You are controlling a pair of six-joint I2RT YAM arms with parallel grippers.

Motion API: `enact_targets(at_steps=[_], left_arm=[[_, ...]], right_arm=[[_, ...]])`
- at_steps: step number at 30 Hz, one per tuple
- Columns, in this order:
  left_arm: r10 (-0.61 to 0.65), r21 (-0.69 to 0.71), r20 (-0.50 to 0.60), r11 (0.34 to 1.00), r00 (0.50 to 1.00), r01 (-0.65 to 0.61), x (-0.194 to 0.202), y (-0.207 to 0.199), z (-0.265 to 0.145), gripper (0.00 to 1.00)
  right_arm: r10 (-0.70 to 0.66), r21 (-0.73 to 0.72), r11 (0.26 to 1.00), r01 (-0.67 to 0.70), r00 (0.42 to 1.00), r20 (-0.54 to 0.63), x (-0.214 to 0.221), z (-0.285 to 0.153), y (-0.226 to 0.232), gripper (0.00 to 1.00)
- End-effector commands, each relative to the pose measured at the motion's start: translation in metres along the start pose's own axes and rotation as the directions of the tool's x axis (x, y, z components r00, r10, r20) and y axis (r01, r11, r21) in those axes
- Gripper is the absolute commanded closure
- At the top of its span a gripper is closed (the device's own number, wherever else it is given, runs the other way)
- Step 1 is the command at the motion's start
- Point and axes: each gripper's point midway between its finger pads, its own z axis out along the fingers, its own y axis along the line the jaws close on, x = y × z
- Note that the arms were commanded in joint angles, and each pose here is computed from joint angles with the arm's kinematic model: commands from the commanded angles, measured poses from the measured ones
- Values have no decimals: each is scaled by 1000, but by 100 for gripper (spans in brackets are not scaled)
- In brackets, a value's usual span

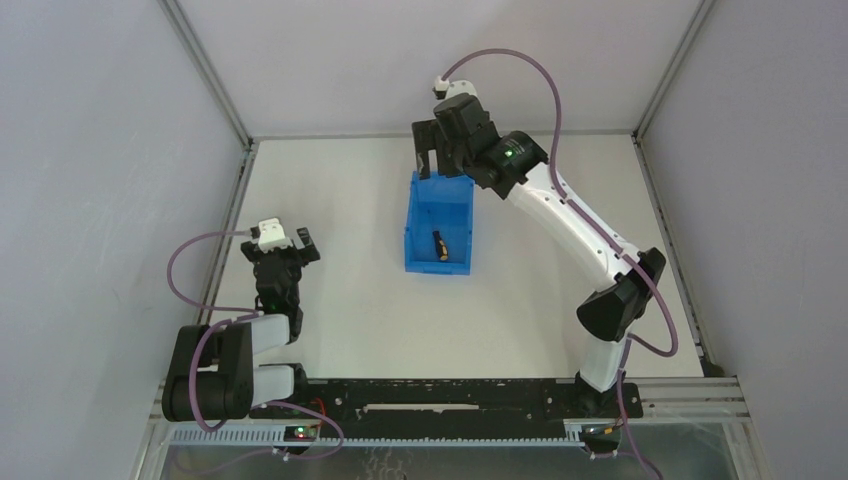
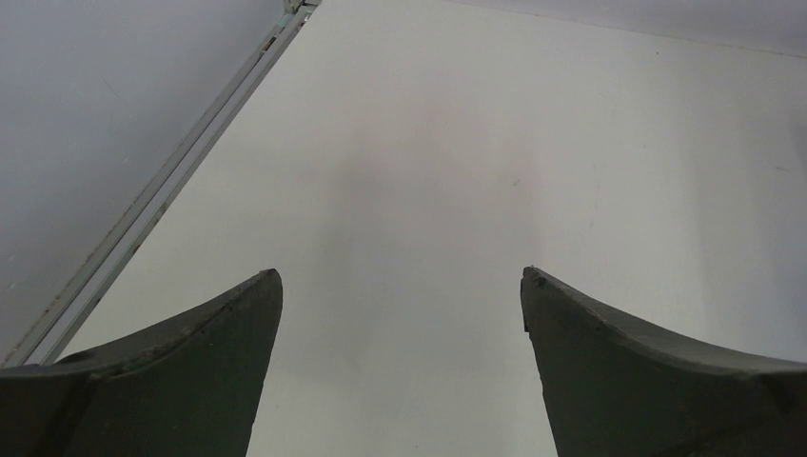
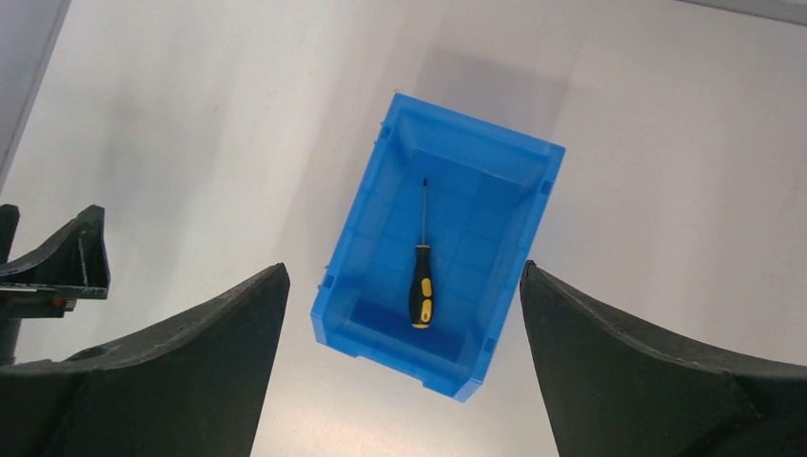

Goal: Put the screwdriver in the bin
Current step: Reset both arms

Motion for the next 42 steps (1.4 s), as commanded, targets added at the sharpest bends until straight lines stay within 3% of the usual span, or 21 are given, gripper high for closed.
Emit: enact_targets(at_steps=[1, 9, 17, 24, 42], left_arm=[[5, -15, 68, 1000, 998, -4, -23, 2, 7, 0], [5, -16, 66, 1000, 998, -4, -22, 3, 6, 0], [5, -15, 66, 1000, 998, -4, -22, 2, 6, 0], [5, -16, 65, 1000, 998, -4, -22, 3, 6, 0], [5, -14, 67, 1000, 998, -4, -23, 2, 7, 0]], right_arm=[[-15, 56, 998, 13, 999, 40, -14, -23, -33, 0], [11, 95, 995, -16, 999, 51, 4, -29, -105, 0], [91, 122, 987, -107, 987, 129, 17, -65, -193, 0], [109, 179, 975, -134, 984, 144, 30, -88, -245, 0], [98, 170, 978, -124, 983, 155, 35, -86, -257, 0]])
